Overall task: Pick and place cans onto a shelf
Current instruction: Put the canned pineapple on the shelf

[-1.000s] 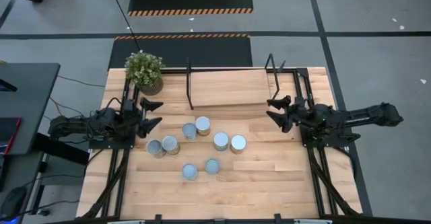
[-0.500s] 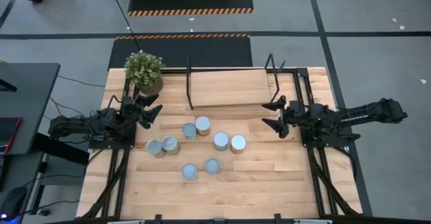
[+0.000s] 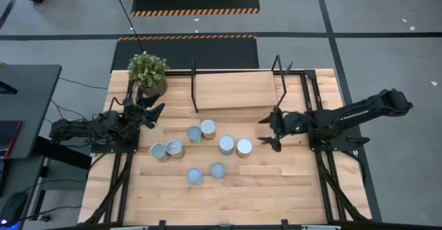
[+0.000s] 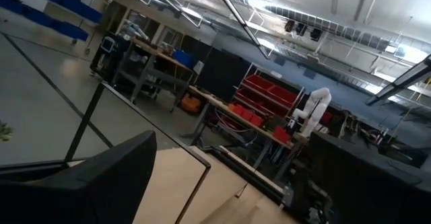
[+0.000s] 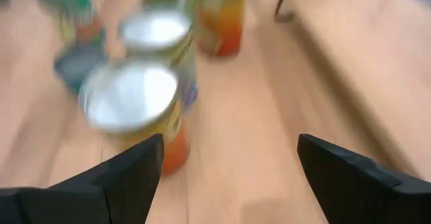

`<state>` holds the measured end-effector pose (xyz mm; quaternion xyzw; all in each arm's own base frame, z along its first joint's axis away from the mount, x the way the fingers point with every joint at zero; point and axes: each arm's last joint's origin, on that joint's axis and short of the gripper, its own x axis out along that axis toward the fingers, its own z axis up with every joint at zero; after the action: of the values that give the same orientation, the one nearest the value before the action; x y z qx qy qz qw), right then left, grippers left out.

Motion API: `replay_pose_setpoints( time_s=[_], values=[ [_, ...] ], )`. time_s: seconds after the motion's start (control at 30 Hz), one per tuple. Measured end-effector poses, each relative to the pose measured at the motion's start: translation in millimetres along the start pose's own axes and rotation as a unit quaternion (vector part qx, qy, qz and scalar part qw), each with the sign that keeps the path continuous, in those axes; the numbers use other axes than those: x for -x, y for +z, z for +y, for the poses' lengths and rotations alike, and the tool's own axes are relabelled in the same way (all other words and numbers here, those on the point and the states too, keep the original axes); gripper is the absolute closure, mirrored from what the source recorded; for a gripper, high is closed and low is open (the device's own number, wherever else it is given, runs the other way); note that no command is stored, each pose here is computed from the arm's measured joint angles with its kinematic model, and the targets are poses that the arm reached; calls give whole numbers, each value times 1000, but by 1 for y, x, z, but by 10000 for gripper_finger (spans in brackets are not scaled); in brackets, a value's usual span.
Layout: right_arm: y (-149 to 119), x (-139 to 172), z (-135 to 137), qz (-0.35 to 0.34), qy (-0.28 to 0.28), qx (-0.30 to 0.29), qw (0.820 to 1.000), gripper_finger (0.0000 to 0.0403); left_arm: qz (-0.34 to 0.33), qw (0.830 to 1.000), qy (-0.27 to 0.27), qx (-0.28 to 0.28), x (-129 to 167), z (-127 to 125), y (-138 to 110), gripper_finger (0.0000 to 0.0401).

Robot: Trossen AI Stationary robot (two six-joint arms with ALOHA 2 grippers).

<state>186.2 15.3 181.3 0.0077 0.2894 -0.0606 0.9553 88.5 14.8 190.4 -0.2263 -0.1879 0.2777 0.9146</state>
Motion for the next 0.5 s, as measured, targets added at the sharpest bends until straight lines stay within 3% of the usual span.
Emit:
replay_pose_setpoints(
  time_s=[0.27, 0.5],
  values=[
    [18, -24, 19, 141, 2, 46, 989, 6, 0, 1000, 0, 0, 0, 0, 0, 5],
    [36, -46, 42, 189, 22, 55, 980, 4, 1, 1000, -1, 0, 0, 0, 0, 5]
  ],
)
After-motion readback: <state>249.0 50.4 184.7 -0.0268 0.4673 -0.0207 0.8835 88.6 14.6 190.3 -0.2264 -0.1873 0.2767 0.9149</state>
